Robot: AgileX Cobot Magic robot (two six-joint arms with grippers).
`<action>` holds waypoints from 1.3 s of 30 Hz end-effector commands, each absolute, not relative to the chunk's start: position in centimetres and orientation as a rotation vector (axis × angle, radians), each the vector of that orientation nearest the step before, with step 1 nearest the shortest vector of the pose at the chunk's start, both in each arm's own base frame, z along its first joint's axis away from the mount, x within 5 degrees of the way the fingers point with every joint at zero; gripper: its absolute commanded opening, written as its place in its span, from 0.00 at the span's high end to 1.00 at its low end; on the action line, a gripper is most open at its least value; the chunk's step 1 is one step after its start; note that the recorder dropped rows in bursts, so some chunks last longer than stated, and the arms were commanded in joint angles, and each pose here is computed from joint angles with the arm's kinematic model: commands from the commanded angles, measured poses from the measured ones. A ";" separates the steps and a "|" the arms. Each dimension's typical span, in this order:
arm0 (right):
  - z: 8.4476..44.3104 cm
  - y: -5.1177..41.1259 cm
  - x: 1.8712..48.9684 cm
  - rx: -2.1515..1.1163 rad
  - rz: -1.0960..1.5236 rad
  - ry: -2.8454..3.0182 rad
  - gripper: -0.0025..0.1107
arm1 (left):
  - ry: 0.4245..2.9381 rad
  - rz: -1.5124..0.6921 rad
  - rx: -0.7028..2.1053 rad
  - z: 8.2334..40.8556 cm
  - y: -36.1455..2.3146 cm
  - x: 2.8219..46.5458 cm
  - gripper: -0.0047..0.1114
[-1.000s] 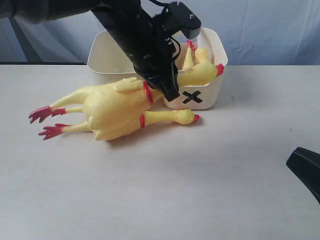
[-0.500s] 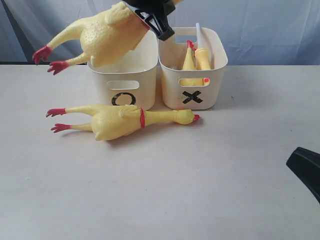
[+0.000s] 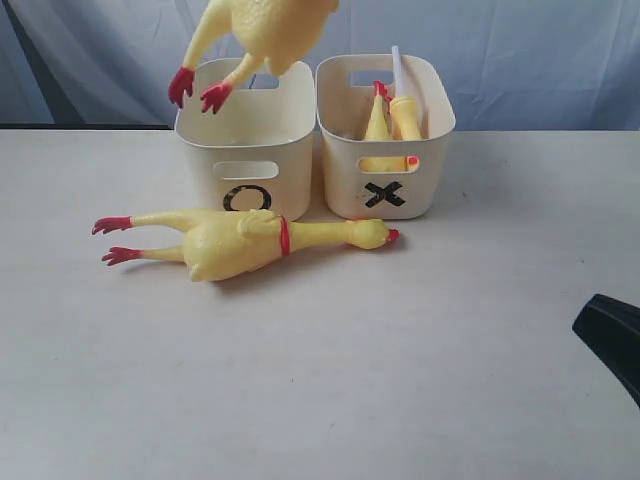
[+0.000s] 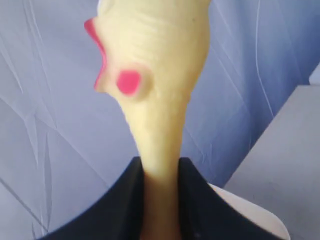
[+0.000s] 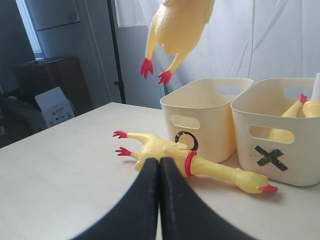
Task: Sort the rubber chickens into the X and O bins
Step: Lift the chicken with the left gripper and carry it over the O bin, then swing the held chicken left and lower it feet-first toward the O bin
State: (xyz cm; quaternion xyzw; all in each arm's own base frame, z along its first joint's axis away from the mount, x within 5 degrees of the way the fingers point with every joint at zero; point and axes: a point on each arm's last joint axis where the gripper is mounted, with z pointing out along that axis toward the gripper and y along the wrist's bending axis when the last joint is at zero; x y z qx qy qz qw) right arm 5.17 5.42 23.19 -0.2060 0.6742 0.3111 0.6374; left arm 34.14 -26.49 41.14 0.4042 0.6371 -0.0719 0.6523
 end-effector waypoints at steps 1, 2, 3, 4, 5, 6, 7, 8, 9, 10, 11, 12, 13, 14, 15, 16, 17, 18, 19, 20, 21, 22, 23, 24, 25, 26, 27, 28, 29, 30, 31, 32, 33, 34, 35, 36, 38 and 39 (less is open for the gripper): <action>23.2 5.4 5.1 -0.468 0.704 1.534 0.99 | 1.384 -0.189 0.813 39.5 -26.9 35.0 0.96; 23.2 5.4 5.1 -0.468 0.704 1.534 0.99 | 1.357 -0.187 0.788 39.0 -27.0 35.2 0.96; 23.2 5.4 5.1 -0.468 0.704 1.534 0.99 | 1.331 -0.184 0.767 38.9 -27.0 35.3 0.96; 23.2 5.4 5.1 -0.468 0.704 1.534 0.99 | 1.311 -0.191 0.733 38.7 -27.0 35.5 0.96; 23.2 5.4 5.1 -0.468 0.704 1.534 0.99 | 1.298 -0.194 0.715 38.7 -27.0 35.5 0.96; 23.2 5.4 5.1 -0.468 0.704 1.534 0.99 | 1.302 -0.199 0.702 38.5 -26.9 35.7 0.96; 23.2 5.4 5.1 -0.468 0.704 1.534 0.99 | 1.306 -0.202 0.699 38.5 -26.9 35.7 0.96; 23.2 5.4 5.1 -0.468 0.704 1.534 0.99 | 1.316 -0.201 0.702 38.3 -26.8 35.8 0.96; 23.2 5.4 5.1 -0.468 0.704 1.534 0.99 | 1.323 -0.199 0.705 38.1 -26.8 35.8 0.96; 23.2 5.4 5.1 -0.468 0.704 1.534 0.99 | 1.326 -0.201 0.704 38.0 -26.8 35.8 0.96; 23.2 5.4 5.1 -0.468 0.704 1.534 0.99 | 1.322 -0.200 0.699 37.9 -26.8 35.8 0.96; 23.2 5.4 5.1 -0.468 0.704 1.534 0.99 | 1.319 -0.200 0.696 37.9 -26.7 35.7 0.96; 23.2 5.3 5.2 -0.466 0.702 1.534 0.99 | 1.308 -0.201 0.691 38.3 -26.6 35.4 0.96; 23.2 5.3 5.2 -0.466 0.702 1.534 0.99 | 1.301 -0.204 0.689 38.6 -26.5 35.1 0.96; 23.2 5.3 5.2 -0.466 0.702 1.534 0.99 | 1.292 -0.208 0.687 39.5 -26.1 34.4 0.96; 23.2 5.3 5.2 -0.466 0.702 1.534 0.99 | 1.289 -0.210 0.686 40.1 -25.8 34.0 0.96; 23.2 5.3 5.2 -0.466 0.702 1.534 0.99 | 1.281 -0.216 0.686 41.5 -25.0 33.0 0.96; 23.2 5.3 5.2 -0.466 0.702 1.534 0.99 | 1.269 -0.214 0.675 43.2 -23.9 32.1 0.96; 23.2 5.3 5.2 -0.466 0.702 1.534 0.99 | 1.259 -0.208 0.663 43.9 -23.2 31.8 0.96; 23.2 5.3 5.2 -0.466 0.702 1.534 0.99 | 1.232 -0.191 0.626 45.5 -21.6 31.2 0.96; 23.2 5.3 5.2 -0.466 0.702 1.534 0.99 | 1.216 -0.179 0.605 46.4 -20.6 30.9 0.96; 23.2 5.3 5.2 -0.466 0.702 1.534 0.99 | 1.207 -0.186 0.526 47.9 -18.5 30.5 0.96; 23.2 5.3 5.2 -0.466 0.702 1.534 0.99 | 1.206 -0.197 0.469 48.7 -17.3 30.4 0.96; 23.2 5.3 5.2 -0.466 0.702 1.534 0.99 | 1.201 -0.212 0.357 49.9 -14.9 30.3 0.96; 23.2 5.3 5.2 -0.466 0.702 1.534 0.99 | 1.200 -0.208 0.302 50.2 -13.6 30.5 0.96; 23.2 5.3 5.2 -0.466 0.702 1.534 0.99 | 1.211 -0.192 0.217 50.6 -11.3 31.2 0.96; 23.2 5.3 5.2 -0.466 0.702 1.534 0.99 | 1.224 -0.188 0.193 50.6 -10.5 31.4 0.96; 23.2 5.3 5.2 -0.466 0.702 1.534 0.99 | 1.238 -0.175 0.169 50.6 -9.5 31.8 0.96; 23.2 5.3 5.2 -0.466 0.702 1.534 0.99 | 1.245 -0.161 0.145 50.5 -8.7 32.2 0.96; 23.2 5.3 5.2 -0.466 0.702 1.534 0.99 | 1.256 -0.165 0.114 50.3 -8.0 32.6 0.96; 23.2 5.3 5.2 -0.466 0.702 1.534 0.99 | 1.261 -0.171 0.072 50.1 -7.3 33.1 0.96; 23.2 5.4 5.1 -0.468 0.704 1.534 0.99 | 1.273 -0.177 0.034 49.7 -6.5 33.7 0.96; 23.2 5.4 5.1 -0.468 0.704 1.534 0.99 | 1.280 -0.180 0.008 49.5 -6.0 34.1 0.96; 23.2 5.4 5.1 -0.468 0.704 1.534 0.99 | 1.299 -0.179 -0.012 49.0 -5.4 34.8 0.96; 23.2 5.4 5.1 -0.468 0.704 1.534 0.99 | 1.320 -0.178 -0.025 48.6 -4.9 35.5 0.96; 23.2 5.4 5.1 -0.468 0.704 1.534 0.99 | 1.338 -0.180 -0.040 48.2 -4.5 36.0 0.96; 23.2 5.4 5.1 -0.468 0.704 1.534 0.99 | 1.376 -0.179 -0.056 47.4 -3.8 37.4 0.96; 23.2 5.4 5.1 -0.468 0.704 1.534 0.99 | 1.392 -0.181 -0.063 47.0 -3.7 38.1 0.96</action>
